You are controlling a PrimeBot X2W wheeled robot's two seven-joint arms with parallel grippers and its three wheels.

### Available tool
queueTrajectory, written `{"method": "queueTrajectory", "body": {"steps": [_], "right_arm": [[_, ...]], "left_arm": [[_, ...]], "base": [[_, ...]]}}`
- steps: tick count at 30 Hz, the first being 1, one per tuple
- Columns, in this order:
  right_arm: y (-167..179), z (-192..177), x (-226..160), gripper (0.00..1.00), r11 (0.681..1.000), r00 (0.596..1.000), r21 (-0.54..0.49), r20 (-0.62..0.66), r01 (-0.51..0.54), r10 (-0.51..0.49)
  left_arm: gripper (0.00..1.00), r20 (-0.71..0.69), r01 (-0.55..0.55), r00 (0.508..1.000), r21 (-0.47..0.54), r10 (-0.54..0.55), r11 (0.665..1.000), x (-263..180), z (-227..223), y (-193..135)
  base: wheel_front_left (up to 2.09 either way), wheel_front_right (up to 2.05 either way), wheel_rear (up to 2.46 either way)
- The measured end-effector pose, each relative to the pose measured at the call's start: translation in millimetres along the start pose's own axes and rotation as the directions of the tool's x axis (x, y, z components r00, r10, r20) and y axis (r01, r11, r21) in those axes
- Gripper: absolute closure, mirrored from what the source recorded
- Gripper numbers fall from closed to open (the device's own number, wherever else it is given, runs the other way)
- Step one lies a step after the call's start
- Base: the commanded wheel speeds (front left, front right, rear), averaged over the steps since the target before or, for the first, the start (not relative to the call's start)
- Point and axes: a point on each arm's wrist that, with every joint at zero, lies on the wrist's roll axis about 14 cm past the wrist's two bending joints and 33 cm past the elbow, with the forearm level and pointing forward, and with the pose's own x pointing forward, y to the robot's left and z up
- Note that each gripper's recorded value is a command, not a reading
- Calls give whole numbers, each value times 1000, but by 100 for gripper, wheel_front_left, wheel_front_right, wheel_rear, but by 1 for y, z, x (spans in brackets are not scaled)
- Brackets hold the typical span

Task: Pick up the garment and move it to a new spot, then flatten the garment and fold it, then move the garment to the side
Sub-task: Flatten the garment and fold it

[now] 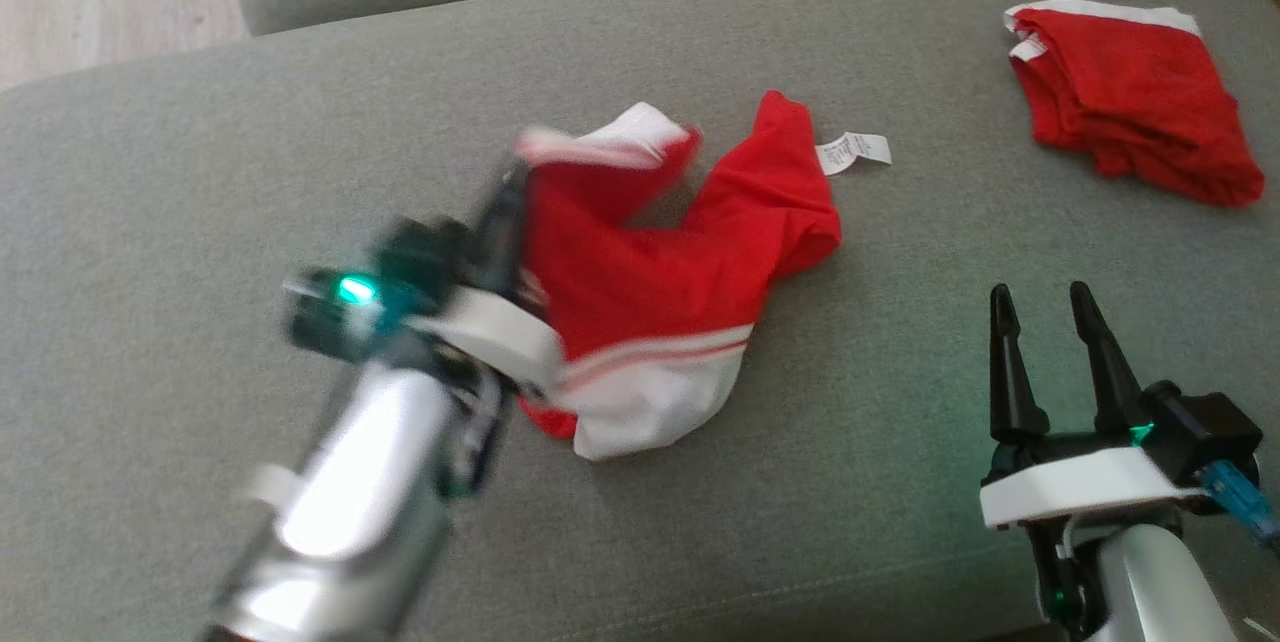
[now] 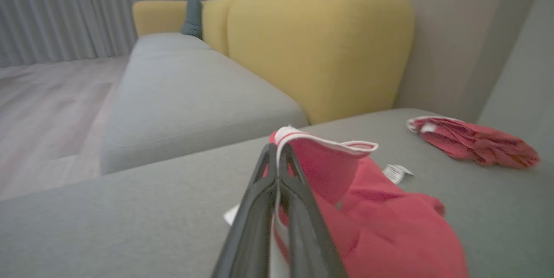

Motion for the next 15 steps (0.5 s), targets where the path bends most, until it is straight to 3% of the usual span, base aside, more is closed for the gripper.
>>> {"method": "queueTrajectory", "body": {"steps": [6, 11, 15], "right_arm": [[7, -2, 5, 0, 1000, 1000, 2, -5, -21, 21], [11, -7, 9, 0, 999, 999, 3, -20, -34, 34], [14, -11, 11, 0, 999, 999, 3, -29, -42, 42]], "left_arm": [[100, 23, -208, 978, -10, 208, 978, -4, 17, 89], [100, -62, -369, 928, -11, 368, 929, -22, 2, 157], [100, -116, -456, 884, 2, 453, 890, -38, -10, 192]], "base": [[0, 0, 0], [0, 0, 0], [0, 0, 0]]}}
